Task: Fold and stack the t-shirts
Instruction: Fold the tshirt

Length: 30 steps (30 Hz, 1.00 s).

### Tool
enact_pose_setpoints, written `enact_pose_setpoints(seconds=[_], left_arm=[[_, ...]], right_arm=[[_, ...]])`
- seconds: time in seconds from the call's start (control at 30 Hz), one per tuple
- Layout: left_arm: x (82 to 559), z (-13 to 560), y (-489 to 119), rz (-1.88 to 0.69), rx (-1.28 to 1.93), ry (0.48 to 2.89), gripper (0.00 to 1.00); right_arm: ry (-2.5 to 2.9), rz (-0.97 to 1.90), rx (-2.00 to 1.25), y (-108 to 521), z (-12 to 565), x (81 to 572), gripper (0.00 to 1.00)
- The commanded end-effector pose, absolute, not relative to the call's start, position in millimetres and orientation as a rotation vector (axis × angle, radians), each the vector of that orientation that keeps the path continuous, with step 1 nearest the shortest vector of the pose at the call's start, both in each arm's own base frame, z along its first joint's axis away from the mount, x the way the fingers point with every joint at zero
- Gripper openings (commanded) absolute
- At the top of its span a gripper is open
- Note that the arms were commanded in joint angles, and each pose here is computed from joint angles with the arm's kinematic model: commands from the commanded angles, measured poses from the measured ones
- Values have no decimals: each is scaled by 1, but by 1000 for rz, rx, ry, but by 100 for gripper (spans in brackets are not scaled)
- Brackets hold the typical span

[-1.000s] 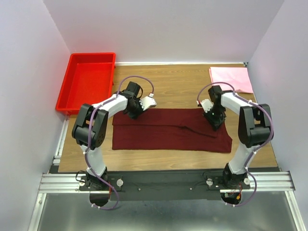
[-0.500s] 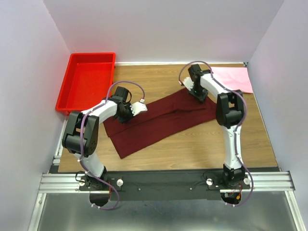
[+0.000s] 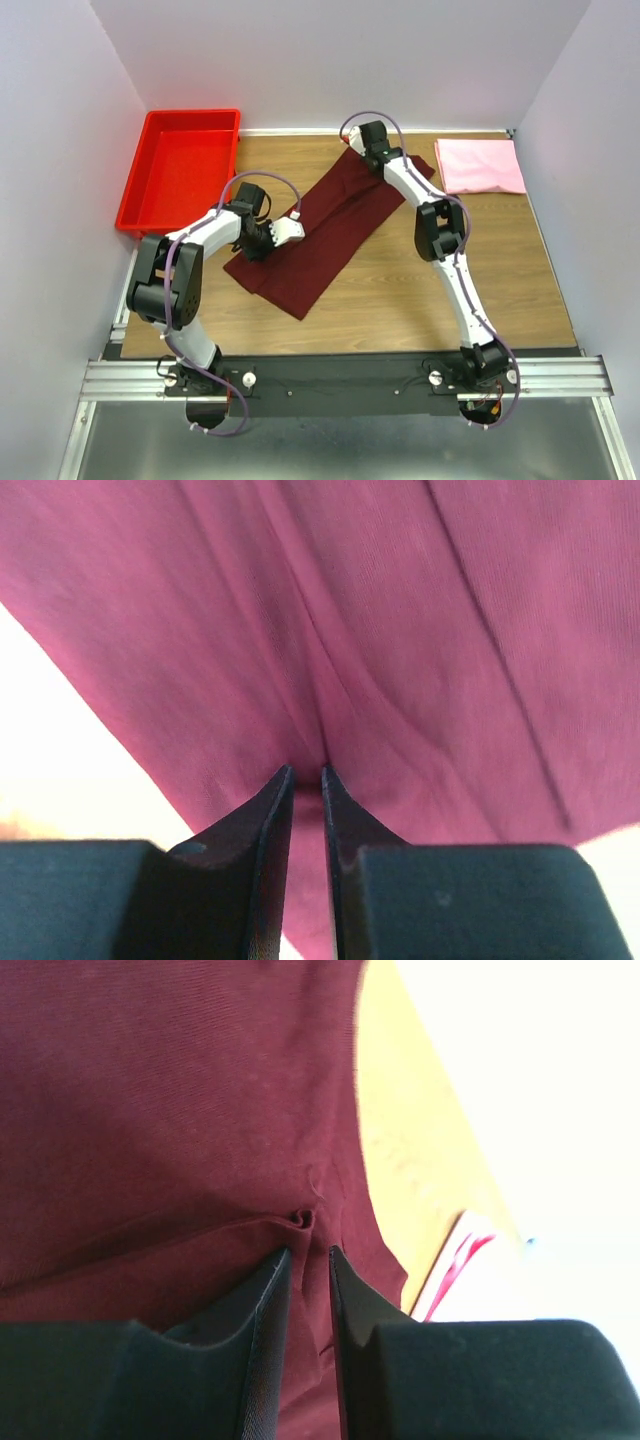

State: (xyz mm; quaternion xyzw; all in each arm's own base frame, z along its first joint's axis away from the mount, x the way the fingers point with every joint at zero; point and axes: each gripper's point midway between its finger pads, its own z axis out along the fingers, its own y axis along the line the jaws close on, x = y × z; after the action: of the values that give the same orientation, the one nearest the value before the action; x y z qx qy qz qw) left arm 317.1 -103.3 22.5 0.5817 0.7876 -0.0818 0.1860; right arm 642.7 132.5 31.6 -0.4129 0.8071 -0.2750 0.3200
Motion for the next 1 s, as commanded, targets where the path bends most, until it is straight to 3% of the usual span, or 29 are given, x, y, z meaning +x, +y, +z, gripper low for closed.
enact_pose_setpoints(seconds=[0.0, 0.17, 0.27, 0.37, 0.5, 0.97], left_arm=[[292, 23, -102, -357, 1632, 2303, 27], [322, 74, -125, -335, 1570, 2132, 34], [325, 92, -143, -361, 1596, 2074, 39], [316, 95, -167, -401, 1657, 2024, 42], [282, 76, -204, -419, 1814, 1955, 46], [246, 5, -217, -262, 2068, 2051, 37]], right_arm=[[2076, -798, -1035, 115, -13, 667, 30], [1990, -716, -938, 127, 53, 675, 35], [1976, -642, -895, 132, 91, 664, 48], [1977, -609, -865, 130, 119, 649, 52], [2000, -601, -832, 118, 133, 632, 62], [2189, -519, -734, 74, 139, 559, 67]])
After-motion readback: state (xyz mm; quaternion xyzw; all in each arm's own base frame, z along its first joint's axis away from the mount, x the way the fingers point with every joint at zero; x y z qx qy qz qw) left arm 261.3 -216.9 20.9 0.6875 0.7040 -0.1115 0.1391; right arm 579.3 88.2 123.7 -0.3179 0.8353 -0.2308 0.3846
